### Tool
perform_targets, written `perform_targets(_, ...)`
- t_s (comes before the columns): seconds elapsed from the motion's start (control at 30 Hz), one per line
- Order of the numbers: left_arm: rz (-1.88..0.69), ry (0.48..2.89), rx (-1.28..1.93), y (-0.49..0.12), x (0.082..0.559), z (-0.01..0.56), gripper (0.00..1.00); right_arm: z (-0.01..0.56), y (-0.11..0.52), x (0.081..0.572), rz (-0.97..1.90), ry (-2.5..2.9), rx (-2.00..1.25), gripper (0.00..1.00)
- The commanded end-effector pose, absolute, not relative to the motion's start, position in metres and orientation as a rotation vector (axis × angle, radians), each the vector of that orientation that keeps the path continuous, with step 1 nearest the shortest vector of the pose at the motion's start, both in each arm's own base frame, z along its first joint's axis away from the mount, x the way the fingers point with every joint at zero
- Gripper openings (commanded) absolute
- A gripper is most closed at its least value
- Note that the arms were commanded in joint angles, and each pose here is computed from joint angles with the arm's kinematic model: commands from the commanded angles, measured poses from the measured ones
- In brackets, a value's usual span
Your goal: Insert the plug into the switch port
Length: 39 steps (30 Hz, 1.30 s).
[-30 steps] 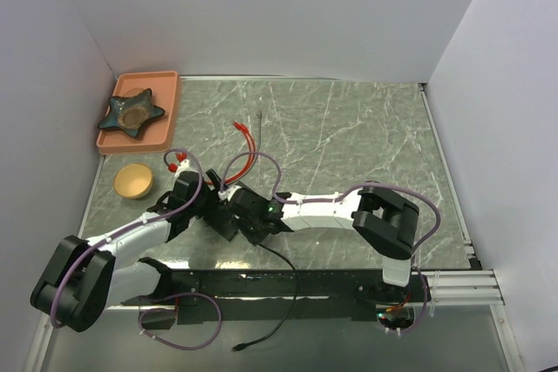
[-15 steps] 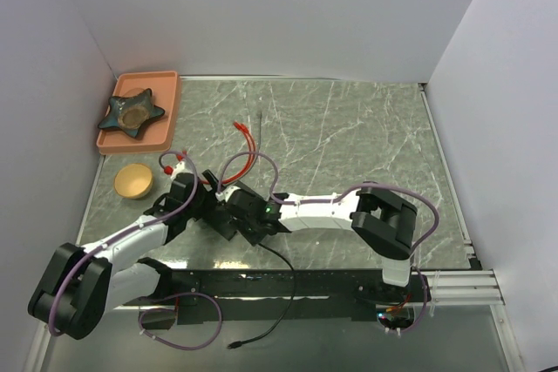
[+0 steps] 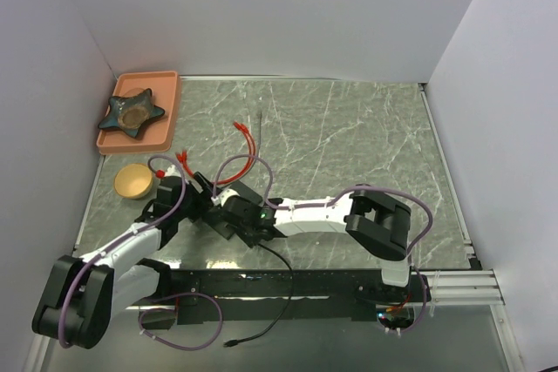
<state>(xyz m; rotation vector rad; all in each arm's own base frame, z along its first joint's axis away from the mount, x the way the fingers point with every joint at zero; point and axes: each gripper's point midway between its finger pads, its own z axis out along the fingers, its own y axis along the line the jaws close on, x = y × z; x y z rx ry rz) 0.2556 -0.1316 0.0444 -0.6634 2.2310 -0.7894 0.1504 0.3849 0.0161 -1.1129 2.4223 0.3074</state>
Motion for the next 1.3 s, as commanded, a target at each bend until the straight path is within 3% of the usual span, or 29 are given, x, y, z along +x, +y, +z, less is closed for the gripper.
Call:
perform_targets(0.0, -0.856, 2.278, -0.624, -0.132, 0.242, 0.036, 0.84, 0.000, 0.366, 0.156, 0.139, 2.438, -1.138, 0.00)
perform_targets(0.37, -0.878, 2.342, -0.564, -0.135, 0.240, 0.022, 0.81, 0.010, 0.361, 0.169, 0.046, 2.411, -1.083, 0.00)
perform_targets(1.27, -0.990, 2.416, -0.495, -0.150, 0.222, 0.014, 0.75, 0.028, 0.401, 0.180, 0.117, 2.280, -1.103, 0.00)
